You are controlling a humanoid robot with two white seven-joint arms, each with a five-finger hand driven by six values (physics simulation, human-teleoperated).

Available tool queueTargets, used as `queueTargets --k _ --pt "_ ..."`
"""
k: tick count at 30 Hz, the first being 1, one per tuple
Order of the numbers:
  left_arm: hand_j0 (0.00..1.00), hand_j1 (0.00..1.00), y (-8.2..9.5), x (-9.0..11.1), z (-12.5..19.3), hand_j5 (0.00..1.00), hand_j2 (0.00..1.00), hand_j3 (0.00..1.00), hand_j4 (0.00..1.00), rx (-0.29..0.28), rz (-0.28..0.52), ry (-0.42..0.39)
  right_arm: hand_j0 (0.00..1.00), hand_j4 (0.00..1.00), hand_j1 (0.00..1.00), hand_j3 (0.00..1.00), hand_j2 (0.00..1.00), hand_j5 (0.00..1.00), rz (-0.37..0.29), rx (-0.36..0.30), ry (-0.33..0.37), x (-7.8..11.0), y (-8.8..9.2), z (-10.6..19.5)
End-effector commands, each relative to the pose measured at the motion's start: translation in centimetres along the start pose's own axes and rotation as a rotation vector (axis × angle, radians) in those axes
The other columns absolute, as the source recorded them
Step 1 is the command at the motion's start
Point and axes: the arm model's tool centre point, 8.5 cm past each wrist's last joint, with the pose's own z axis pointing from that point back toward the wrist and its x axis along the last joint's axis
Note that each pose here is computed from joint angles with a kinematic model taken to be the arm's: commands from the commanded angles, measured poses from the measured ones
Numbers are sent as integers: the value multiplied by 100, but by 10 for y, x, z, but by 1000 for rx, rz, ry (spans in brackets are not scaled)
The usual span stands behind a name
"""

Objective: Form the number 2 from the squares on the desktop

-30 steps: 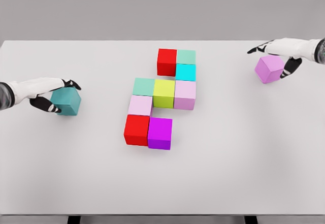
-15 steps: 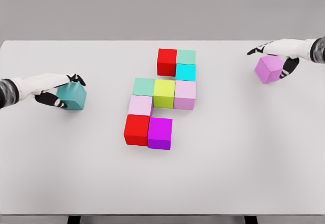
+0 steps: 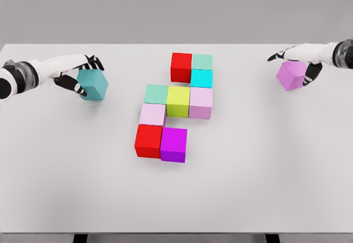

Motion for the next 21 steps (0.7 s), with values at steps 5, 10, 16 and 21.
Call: queueTargets --k 5,10,16,21 --pt "41 41 -8 1 -38 41 41 41 41 -3 40 30 100 100 100 100 100 100 2 25 11 2 3 -8" --pt "41 41 5 13 -49 41 41 41 41 29 48 15 100 100 100 100 100 100 7 47 11 5 6 -13" --pt "41 41 18 23 -75 41 41 41 41 93 93 29 100 100 100 100 100 100 6 48 14 3 6 -12" --pt "41 41 30 36 -88 41 41 41 41 142 115 33 100 100 100 100 100 100 3 45 21 1 4 -10"
